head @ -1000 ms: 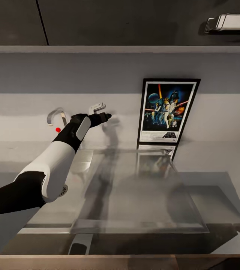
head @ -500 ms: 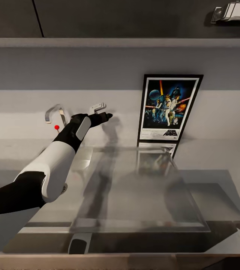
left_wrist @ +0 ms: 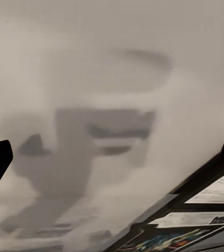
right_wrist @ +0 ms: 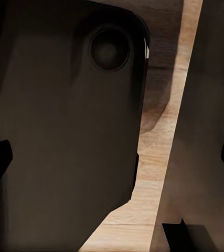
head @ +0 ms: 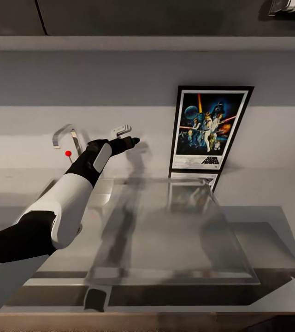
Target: Pick up the poster from the kitchen countertop and hang it on one of the wall nails in the kitchen.
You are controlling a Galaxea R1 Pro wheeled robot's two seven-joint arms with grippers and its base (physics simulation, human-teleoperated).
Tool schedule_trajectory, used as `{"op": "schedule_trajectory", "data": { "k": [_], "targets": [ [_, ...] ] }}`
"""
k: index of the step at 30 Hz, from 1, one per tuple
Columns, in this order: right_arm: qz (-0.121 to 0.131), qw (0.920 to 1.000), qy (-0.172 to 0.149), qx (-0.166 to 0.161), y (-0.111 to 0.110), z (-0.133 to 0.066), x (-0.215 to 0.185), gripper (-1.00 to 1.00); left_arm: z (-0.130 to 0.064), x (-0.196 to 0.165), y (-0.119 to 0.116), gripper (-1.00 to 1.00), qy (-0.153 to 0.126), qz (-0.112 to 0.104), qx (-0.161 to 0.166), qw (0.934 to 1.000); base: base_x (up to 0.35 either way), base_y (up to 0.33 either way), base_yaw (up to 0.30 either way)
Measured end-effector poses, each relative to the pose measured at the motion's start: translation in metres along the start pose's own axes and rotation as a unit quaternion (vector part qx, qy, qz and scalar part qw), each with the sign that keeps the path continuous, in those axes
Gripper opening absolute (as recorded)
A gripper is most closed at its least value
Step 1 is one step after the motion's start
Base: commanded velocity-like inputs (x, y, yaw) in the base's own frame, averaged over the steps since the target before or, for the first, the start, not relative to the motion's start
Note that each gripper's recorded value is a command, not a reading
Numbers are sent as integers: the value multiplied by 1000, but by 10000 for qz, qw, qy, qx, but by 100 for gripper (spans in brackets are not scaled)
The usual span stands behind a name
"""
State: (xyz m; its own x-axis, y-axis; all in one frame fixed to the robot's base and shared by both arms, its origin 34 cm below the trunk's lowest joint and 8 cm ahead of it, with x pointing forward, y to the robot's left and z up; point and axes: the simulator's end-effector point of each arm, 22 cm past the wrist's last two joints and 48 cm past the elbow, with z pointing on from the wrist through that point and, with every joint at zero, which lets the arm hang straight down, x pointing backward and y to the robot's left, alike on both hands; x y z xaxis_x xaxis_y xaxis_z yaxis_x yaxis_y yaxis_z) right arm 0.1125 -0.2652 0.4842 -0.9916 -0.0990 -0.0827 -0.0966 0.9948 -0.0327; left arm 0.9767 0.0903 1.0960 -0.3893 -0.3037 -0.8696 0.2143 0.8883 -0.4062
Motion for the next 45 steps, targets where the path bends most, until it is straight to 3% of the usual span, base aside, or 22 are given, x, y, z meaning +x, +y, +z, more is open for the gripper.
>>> {"op": "schedule_trajectory", "data": {
  "k": [29, 45],
  "targets": [
    [1, 9998, 192, -3, 0, -3, 15, 100, 19, 26, 14, 100, 163, -36, -19, 9999, 0, 0, 0],
    [-4, 9998, 205, -7, 0, -3, 16, 100, 18, 20, 12, 100, 91, -24, 5, 10000, 0, 0, -63]
  ]
}}
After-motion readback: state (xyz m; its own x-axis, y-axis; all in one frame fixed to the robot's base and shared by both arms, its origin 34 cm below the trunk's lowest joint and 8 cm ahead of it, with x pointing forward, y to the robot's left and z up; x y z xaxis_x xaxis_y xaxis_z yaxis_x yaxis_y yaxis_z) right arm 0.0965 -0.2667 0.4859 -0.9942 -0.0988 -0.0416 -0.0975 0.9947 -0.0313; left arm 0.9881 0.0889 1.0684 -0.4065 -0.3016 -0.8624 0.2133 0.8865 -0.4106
